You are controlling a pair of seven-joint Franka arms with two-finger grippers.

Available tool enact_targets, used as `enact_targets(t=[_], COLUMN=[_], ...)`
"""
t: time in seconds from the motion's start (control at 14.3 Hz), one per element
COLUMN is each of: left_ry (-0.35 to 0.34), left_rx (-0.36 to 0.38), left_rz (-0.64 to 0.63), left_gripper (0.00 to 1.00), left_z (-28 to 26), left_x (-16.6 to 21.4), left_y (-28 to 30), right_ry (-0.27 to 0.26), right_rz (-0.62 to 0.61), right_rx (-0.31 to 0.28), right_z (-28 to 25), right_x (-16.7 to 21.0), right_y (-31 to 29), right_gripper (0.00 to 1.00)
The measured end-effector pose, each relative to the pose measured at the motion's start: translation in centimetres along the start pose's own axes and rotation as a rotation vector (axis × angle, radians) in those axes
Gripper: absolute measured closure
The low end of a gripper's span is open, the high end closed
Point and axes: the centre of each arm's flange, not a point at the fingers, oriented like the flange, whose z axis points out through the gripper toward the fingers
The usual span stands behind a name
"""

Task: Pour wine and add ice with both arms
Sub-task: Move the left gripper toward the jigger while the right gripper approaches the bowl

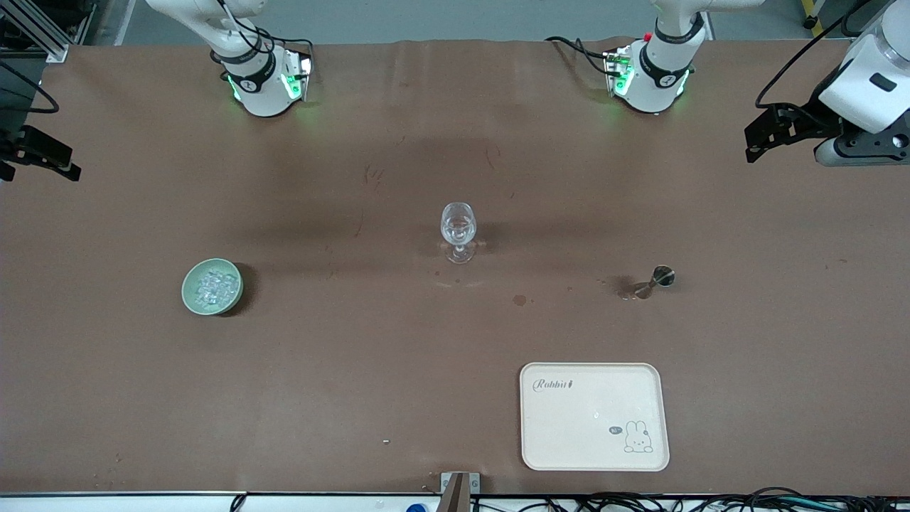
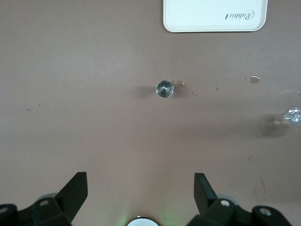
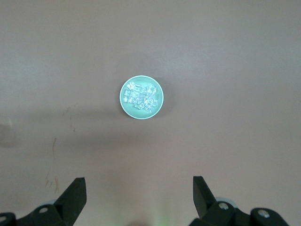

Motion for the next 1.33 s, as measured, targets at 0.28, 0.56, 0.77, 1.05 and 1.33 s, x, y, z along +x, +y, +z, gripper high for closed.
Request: enact_targets(t=[0.28, 0.56, 0.77, 1.05, 1.33], left_ry=[0.006, -0.023, -0.065, -0.135, -0.274], left_rx=[-0.002, -0.002, -0.007, -0.220, -0.336], left_rz=[-0.009, -0.044, -0.089, -0.308, -0.615], left_gripper=[0.00, 0.00, 0.00, 0.00, 0.00], left_z=[-0.3, 1.3, 4.2, 9.4, 16.9], left_x=[0.1, 1.4, 3.6, 6.9, 9.9], left_y=[-0.5, -2.8, -5.2, -9.6, -12.8], right_ry=[-0.002, -0.007, -0.013, -0.010, 0.015], right_rz=[-0.005, -0.007, -0.007, -0.009, -0.011], right_rx=[0.000, 0.000, 0.001, -0.001, -0.004], right_z=[0.1, 0.4, 0.7, 2.8, 9.4], right_x=[0.0, 0.1, 0.2, 1.6, 4.1], right_y=[-0.3, -0.4, -0.4, -0.4, -0.3], right_gripper=[0.00, 0.00, 0.00, 0.00, 0.00])
